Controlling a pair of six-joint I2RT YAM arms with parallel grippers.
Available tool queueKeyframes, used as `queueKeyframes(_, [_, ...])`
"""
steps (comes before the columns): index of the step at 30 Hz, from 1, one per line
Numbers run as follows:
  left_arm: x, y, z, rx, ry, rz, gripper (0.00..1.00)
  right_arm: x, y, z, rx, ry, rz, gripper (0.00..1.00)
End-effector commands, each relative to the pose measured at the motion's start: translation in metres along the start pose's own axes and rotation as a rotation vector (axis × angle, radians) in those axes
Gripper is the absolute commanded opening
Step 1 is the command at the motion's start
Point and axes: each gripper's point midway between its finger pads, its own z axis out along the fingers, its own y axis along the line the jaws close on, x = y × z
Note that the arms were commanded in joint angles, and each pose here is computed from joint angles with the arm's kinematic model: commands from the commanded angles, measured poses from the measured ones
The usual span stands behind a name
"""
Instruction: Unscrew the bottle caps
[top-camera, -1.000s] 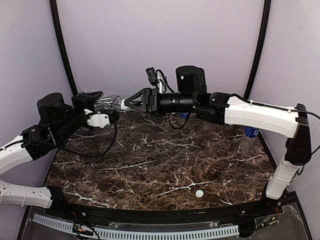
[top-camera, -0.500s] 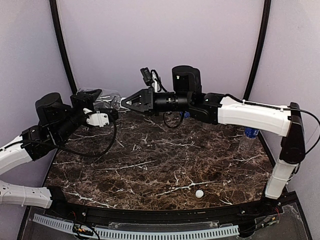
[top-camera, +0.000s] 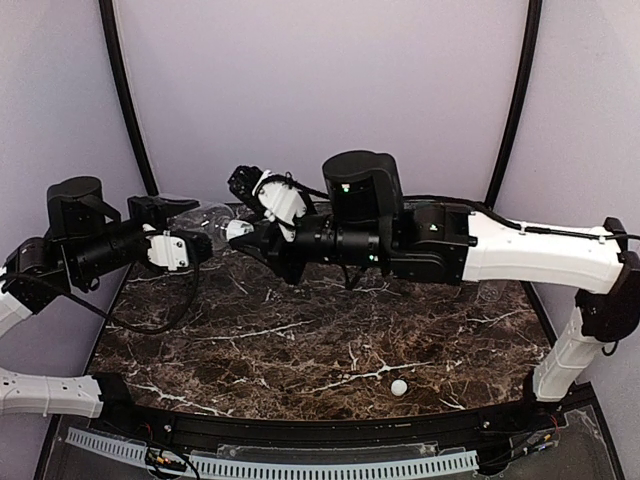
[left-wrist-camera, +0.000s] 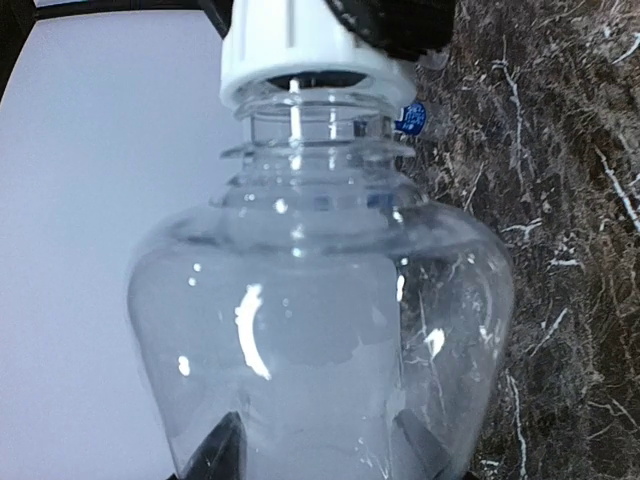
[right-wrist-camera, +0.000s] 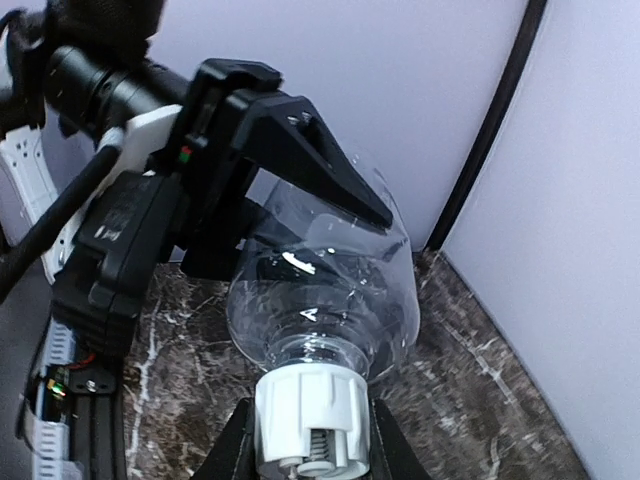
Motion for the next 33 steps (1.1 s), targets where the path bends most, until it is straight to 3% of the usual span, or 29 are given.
queueKeyframes(1, [-0.021, -0.039, -0.018, 0.24, -0.126, -0.088, 0.47, -0.001, 0.025, -0.009, 0.157, 0.033, -0.648, 0.0])
queueKeyframes(7, [-0.023, -0.063, -0.026, 0.365, -0.136, -0.087, 0.47, 0.004, 0.045, -0.009, 0.344, 0.082, -1.228, 0.0])
queueKeyframes(16, [-0.029, -0.082, -0.034, 0.473, -0.171, -0.121, 0.47, 0.007, 0.043, -0.016, 0.507, 0.113, -1.649, 0.0])
queueKeyframes(33, [-0.028, -0.082, -0.032, 0.46, -0.161, -0.136, 0.47, 0.009, 0.037, -0.013, 0.56, 0.122, -1.685, 0.0])
